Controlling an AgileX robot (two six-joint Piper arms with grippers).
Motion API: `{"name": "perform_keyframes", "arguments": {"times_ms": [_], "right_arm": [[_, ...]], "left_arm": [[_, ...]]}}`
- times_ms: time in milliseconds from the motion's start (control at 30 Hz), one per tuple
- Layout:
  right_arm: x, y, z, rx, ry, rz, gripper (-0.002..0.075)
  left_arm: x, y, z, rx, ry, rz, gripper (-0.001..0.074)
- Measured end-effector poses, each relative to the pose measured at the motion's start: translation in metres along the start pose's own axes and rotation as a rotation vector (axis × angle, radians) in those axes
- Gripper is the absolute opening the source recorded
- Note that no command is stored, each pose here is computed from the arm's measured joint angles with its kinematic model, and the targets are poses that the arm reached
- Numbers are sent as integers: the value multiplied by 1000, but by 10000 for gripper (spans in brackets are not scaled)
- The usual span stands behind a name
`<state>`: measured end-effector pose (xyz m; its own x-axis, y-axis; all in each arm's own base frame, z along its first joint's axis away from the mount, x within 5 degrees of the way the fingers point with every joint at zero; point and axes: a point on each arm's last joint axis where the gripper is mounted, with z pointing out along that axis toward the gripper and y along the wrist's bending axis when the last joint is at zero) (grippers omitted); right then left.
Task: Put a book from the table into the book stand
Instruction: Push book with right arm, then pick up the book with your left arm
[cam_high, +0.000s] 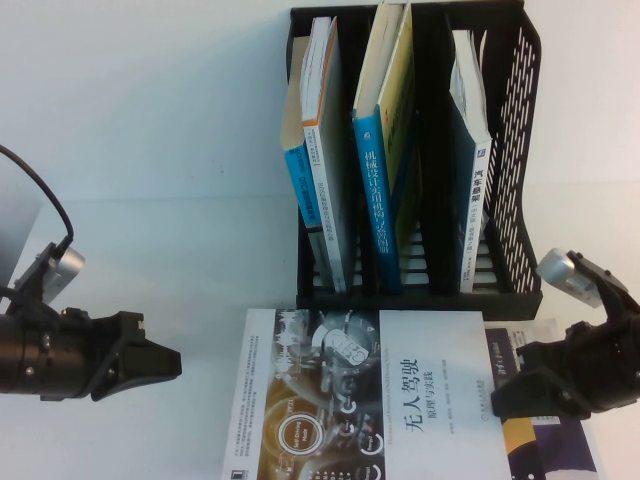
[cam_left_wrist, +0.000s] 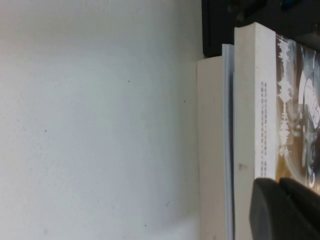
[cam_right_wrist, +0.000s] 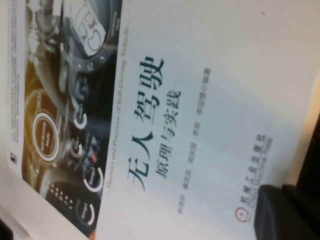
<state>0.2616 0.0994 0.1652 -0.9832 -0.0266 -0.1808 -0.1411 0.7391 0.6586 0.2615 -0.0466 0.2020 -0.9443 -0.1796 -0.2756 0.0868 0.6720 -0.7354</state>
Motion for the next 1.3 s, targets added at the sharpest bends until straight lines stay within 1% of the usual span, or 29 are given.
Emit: {"name": "perform_keyframes", "arguments": {"times_ms": [133, 367, 600, 667, 733, 833, 967, 1067, 1167, 1233, 1300], "right_arm": [[-1, 1, 5, -27, 10, 2, -3], [1, 12, 22, -70, 34, -22, -3], [-1, 14, 25, -72, 30, -27, -3], [-2, 15, 24, -71, 30, -29, -3], [-1, 14, 25, -72, 36, -31, -3], [-1, 14, 25, -69, 46, -41, -3], [2, 14, 25, -71, 75, -58, -3], [4, 14, 26, -74, 93, -64, -3], [5, 14, 26, -78, 103, -68, -3], [6, 15, 25, -87, 117, -71, -3], [7, 15, 25, -97, 128, -72, -3]], "left_arm": [[0, 0, 0, 2, 1, 0, -4], [0, 0, 0, 2, 1, 0, -4], [0, 0, 0, -5, 1, 3, -3], [0, 3, 0, -29, -1, 15, 6], [1, 5, 0, -51, 16, 32, 32], [3, 10, 4, -58, 77, 54, 91], [-3, 18, 5, -27, 126, 50, 206], [-14, 23, -3, 69, 98, -15, 304], [-22, 35, -9, 164, 60, -95, 407], [-24, 43, -7, 189, 48, -135, 470], [-23, 51, 1, 202, 66, -175, 517]]}}
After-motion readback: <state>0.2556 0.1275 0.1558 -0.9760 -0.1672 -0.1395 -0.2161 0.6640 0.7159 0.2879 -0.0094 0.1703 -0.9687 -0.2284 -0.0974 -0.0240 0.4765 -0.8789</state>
